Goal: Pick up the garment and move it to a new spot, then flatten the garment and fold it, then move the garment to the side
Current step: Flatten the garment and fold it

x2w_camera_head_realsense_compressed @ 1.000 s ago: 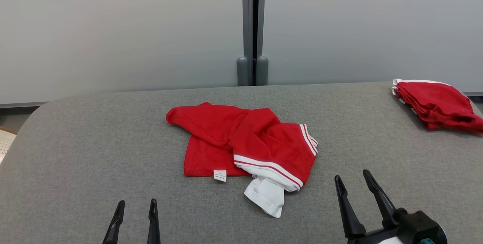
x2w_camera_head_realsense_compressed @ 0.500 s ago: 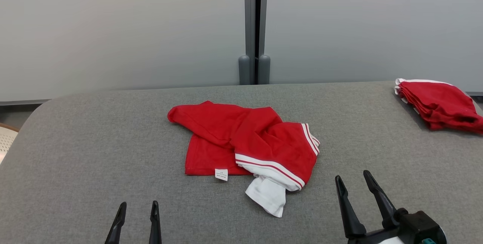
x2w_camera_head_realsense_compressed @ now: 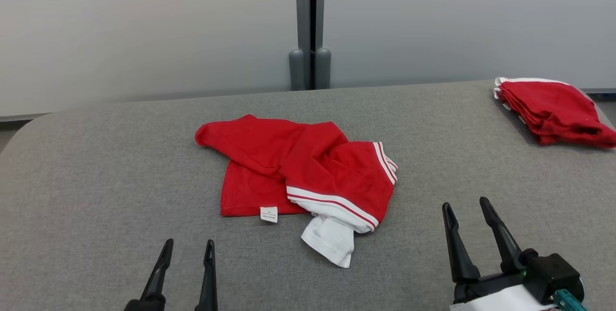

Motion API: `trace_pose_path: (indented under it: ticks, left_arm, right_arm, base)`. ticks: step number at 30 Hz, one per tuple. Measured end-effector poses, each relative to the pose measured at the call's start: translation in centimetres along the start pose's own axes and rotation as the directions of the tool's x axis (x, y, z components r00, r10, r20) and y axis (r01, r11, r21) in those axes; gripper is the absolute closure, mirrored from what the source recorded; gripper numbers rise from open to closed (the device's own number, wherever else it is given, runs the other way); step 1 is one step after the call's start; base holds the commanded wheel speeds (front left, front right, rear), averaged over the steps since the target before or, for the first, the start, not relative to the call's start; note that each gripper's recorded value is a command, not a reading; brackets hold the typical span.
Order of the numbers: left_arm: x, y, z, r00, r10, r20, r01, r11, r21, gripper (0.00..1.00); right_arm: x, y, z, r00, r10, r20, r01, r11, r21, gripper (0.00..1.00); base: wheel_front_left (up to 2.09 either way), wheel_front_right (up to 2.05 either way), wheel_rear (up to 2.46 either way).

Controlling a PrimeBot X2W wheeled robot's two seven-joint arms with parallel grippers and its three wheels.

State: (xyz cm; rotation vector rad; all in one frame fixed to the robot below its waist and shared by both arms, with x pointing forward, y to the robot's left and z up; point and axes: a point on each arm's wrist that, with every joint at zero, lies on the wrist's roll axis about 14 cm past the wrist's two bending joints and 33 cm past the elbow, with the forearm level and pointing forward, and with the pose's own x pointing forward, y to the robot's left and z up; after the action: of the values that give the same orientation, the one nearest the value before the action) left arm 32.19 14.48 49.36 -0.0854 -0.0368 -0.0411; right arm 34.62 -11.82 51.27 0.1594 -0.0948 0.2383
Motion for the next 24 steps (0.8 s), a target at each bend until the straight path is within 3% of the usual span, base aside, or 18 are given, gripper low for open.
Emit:
trace_pose_path:
  ticks: [4,7,10,15,19,21,24]
  left_arm:
    - [1.9,-3.2,0.0,0.993,-0.122,0.004,0.122,0.993,0.001,0.0]
    - [3.5,-7.2,0.4,0.963,-0.269,0.021,0.269,0.963,-0.003,0.0]
    - [4.6,-11.8,-0.2,0.901,-0.433,0.014,0.433,0.901,-0.019,0.0]
    - [5.7,-18.7,-3.8,0.75,-0.658,-0.072,0.656,0.753,-0.042,0.0]
    - [6.6,-22.3,-7.6,0.622,-0.761,-0.183,0.767,0.639,-0.049,0.0]
    - [7.4,-23.1,-9.3,0.586,-0.775,-0.237,0.788,0.613,-0.055,0.0]
    - [8.3,-23.1,-12.4,0.578,-0.737,-0.351,0.775,0.63,-0.047,0.0]
  right_arm:
    - [0.1,-1.8,0.1,0.999,-0.054,0.001,0.054,0.999,-0.004,0.0]
    - [0.1,-3.3,-0.1,0.995,-0.098,-0.006,0.098,0.995,-0.009,0.0]
    - [0.6,-4.9,-0.3,0.99,-0.139,-0.012,0.138,0.99,-0.016,0.0]
    - [1.9,-7.1,-1.1,0.982,-0.186,-0.03,0.185,0.982,-0.032,0.0]
    - [2.8,-8.6,-2.4,0.974,-0.218,-0.063,0.215,0.975,-0.046,0.0]
    - [3.1,-9.3,-3.0,0.969,-0.232,-0.079,0.229,0.972,-0.053,0.0]
    - [3.0,-10.3,-4.0,0.96,-0.257,-0.106,0.252,0.966,-0.064,0.0]
  base:
    - [0.0,0.0,0.0]
    - [0.0,0.0,0.0]
    - [0.0,0.0,0.0]
    - [0.0,0.0,0.0]
    - [0.0,0.0,0.0]
    - [0.0,0.0,0.0]
    - [0.0,0.0,0.0]
